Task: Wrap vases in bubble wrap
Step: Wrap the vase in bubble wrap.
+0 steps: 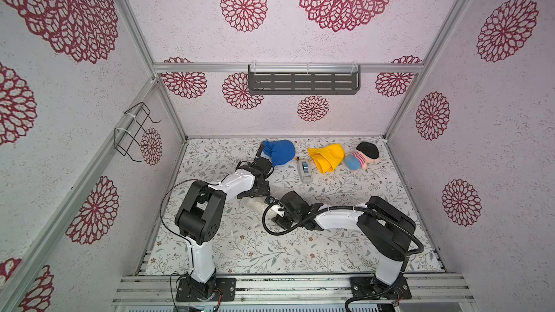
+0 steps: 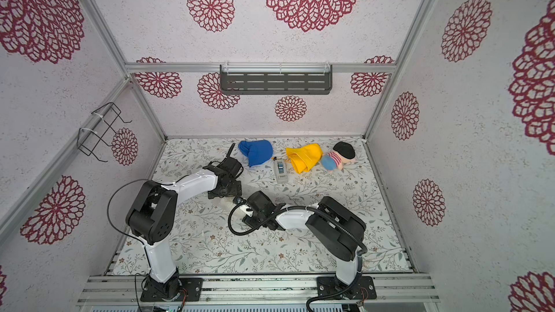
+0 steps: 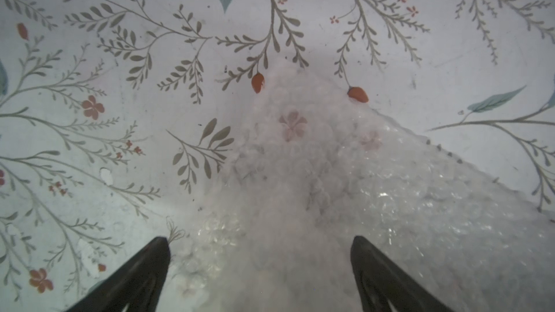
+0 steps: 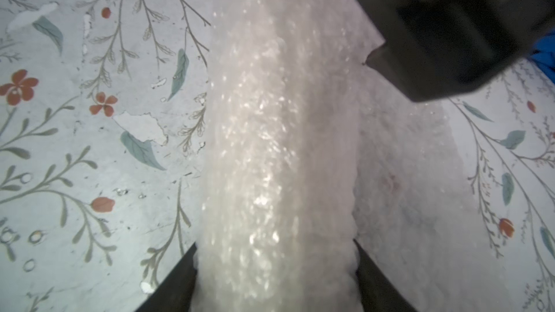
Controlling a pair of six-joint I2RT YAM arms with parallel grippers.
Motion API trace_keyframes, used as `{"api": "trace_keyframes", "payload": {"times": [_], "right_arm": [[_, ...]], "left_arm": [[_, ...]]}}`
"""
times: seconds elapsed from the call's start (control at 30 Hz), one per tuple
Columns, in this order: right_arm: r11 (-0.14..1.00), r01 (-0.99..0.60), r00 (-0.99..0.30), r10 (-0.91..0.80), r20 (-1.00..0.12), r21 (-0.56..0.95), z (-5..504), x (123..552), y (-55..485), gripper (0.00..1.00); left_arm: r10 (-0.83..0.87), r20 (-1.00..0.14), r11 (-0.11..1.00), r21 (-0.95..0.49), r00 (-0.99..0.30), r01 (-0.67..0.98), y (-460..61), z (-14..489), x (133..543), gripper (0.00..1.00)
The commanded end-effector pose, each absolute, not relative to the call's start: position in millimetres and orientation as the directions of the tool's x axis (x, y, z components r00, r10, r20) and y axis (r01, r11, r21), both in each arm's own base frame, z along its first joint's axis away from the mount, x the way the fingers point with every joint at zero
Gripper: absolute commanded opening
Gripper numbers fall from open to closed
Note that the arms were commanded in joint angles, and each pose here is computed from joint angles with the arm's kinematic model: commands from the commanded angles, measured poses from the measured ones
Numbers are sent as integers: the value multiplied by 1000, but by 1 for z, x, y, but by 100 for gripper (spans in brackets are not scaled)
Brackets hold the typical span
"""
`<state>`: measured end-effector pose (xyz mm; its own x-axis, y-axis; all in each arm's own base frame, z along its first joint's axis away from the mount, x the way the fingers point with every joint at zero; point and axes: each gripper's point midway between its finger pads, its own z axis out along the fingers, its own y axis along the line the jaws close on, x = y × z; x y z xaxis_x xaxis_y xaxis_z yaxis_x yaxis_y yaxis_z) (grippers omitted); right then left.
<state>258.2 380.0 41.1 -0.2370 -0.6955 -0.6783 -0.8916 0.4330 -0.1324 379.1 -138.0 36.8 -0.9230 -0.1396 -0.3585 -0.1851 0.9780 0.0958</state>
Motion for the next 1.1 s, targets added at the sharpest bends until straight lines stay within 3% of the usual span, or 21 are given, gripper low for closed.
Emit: {"api": "trace_keyframes", "payload": {"times": [0.0,0.1,0.27,0.37,0.5,0.67,1.07], "right_arm": [[396,-917,-276,-717,-640,-48,23,236,378,50],[402,-916,-308,-699,-645,2,26,233,378,41],[448,-874,-464,-655,-596,188,20,228,377,40],[504,-795,-605,-611,-511,338,9,227,378,40],[553,-618,-781,-509,-361,558,-7,221,379,40],[550,-413,-892,-403,-203,726,-22,220,376,39],[581,-333,-936,-300,-185,743,-30,236,367,39]], "left_arm": [[-187,-347,966,103,-919,-236,-123,42,378,97],[-246,-383,949,90,-890,-301,-102,66,384,97],[-369,-487,903,15,-791,-430,-61,121,386,97],[-388,-529,905,-64,-755,-420,-62,140,376,97],[-455,-449,889,-278,-769,-364,-94,133,356,98],[-521,-379,815,-486,-764,-315,-130,113,338,98],[-587,-281,664,-704,-759,-253,-185,84,340,99]]}}
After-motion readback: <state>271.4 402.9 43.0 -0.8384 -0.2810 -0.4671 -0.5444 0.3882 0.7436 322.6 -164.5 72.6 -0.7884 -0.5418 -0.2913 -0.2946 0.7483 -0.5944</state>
